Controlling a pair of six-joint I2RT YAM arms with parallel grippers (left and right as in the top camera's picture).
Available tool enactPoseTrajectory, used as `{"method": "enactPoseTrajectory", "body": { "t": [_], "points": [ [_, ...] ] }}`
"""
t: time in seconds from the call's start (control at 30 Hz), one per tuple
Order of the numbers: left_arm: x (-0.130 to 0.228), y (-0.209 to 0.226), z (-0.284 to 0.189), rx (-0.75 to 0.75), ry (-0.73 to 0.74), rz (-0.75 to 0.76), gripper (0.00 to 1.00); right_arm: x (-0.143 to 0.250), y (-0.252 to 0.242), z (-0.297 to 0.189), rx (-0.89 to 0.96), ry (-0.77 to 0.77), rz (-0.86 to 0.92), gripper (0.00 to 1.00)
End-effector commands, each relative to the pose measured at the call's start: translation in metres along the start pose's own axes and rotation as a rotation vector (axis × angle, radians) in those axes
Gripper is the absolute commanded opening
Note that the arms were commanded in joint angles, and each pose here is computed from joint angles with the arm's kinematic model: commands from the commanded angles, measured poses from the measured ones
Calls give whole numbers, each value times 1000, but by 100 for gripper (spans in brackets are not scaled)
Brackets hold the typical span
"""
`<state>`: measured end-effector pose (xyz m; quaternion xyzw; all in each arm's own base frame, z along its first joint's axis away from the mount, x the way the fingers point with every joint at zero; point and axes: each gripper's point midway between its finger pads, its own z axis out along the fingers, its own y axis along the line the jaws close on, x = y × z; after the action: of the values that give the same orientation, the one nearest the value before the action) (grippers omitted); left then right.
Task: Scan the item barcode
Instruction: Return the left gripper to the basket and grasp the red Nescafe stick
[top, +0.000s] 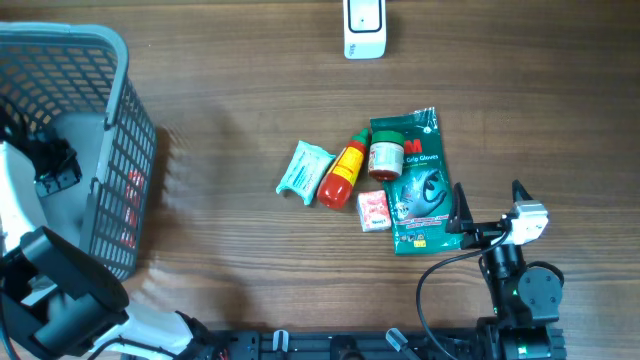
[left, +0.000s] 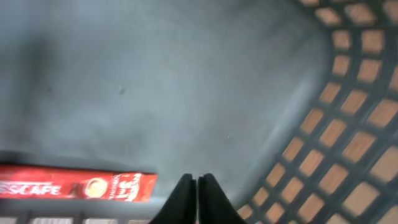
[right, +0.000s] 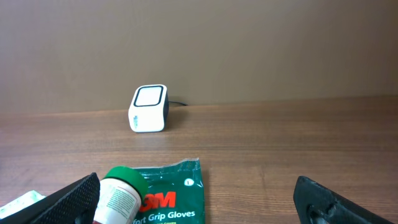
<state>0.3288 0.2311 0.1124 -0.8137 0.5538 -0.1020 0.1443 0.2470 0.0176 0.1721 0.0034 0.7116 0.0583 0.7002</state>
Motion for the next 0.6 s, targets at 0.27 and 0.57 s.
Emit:
{"method": "enactPoseTrajectory", "body": {
  "t": [0.27,0.57],
  "points": [
    [54,31,23,-109,314,252,4,-2,2,0,-11,-8,-9,100],
    [67,56,64,-213,435,259,4,-2,2,0,-11,-8,-9,100]
  ]
}}
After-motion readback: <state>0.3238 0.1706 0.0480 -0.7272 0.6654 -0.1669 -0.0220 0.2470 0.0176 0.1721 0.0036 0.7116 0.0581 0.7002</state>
